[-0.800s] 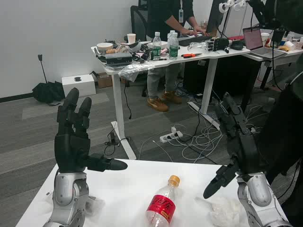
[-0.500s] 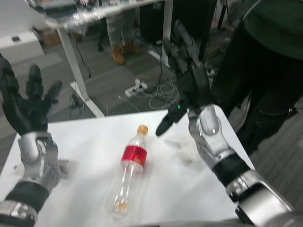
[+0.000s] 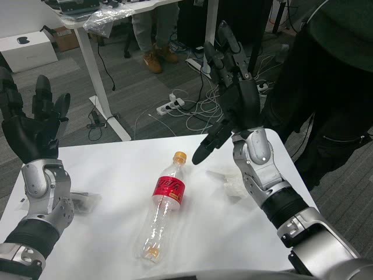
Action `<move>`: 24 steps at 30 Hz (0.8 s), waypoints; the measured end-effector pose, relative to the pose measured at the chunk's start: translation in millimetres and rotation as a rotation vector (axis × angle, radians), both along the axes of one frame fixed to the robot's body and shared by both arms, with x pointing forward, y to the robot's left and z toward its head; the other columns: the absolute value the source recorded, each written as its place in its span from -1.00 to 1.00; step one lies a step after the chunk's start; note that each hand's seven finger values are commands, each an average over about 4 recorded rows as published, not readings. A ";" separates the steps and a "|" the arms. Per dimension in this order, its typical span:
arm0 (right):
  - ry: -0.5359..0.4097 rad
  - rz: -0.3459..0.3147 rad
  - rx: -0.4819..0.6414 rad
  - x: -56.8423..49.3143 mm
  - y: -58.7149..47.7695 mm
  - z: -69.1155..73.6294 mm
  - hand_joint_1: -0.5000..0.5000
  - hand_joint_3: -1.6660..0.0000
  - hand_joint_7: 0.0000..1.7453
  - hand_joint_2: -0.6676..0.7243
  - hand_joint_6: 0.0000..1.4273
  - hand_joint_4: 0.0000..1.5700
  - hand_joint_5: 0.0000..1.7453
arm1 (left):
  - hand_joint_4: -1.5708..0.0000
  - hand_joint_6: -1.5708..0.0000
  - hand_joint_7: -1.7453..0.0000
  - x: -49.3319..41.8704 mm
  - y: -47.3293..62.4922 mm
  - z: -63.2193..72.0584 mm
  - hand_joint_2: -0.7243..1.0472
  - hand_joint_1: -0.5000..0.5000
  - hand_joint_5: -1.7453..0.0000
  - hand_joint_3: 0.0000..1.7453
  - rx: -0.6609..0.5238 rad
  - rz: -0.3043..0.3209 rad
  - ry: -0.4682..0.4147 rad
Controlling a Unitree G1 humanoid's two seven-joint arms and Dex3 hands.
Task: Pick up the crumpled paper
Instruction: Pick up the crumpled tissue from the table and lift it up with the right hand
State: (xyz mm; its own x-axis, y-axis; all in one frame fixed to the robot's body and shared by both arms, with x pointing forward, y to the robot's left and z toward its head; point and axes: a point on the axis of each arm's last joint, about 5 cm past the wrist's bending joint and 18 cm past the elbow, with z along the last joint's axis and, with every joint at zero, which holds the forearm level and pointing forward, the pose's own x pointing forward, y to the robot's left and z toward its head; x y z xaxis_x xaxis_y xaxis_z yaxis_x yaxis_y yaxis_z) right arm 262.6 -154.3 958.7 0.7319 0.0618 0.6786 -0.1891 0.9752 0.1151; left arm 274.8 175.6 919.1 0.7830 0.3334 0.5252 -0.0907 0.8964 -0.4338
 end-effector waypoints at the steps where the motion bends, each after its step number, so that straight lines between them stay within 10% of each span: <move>1: 0.000 0.000 0.000 0.0 0.0 0.0 -0.92 1.00 -1.00 1.00 -1.00 -1.00 -1.00 | 0.33 0.87 1.00 0.0 0.0 0.0 0.70 -0.82 1.00 -1.00 0.000 0.000 0.000; 9: 0.000 0.000 0.000 0.0 0.0 0.1 -0.92 0.95 -1.00 1.00 -1.00 -1.00 -1.00 | 0.33 0.91 1.00 0.0 0.1 0.0 0.68 -0.86 1.00 -1.00 0.000 -0.001 0.000; 14: -0.002 -0.006 0.005 0.2 -1.6 0.5 -0.92 1.00 -1.00 1.00 -1.00 -1.00 -1.00 | 0.74 1.00 1.00 1.6 6.0 3.0 0.43 -0.96 1.00 -1.00 0.018 -0.024 0.013; 24: 0.006 -0.017 0.018 -0.2 -5.6 -0.9 -0.92 0.98 -1.00 1.00 -1.00 -1.00 -1.00 | 0.86 1.00 1.00 -14.9 55.1 27.6 0.33 -1.00 1.00 -1.00 0.225 -0.068 0.086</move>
State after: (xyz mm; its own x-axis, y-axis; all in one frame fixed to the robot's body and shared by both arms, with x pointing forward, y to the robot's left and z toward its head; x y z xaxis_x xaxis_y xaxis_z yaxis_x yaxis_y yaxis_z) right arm 262.3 -159.9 957.8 0.7370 0.0367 0.6749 -0.1715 0.9760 0.1341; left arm 259.8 230.7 946.7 0.8445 0.1607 0.5109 -0.0551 0.9749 -0.2156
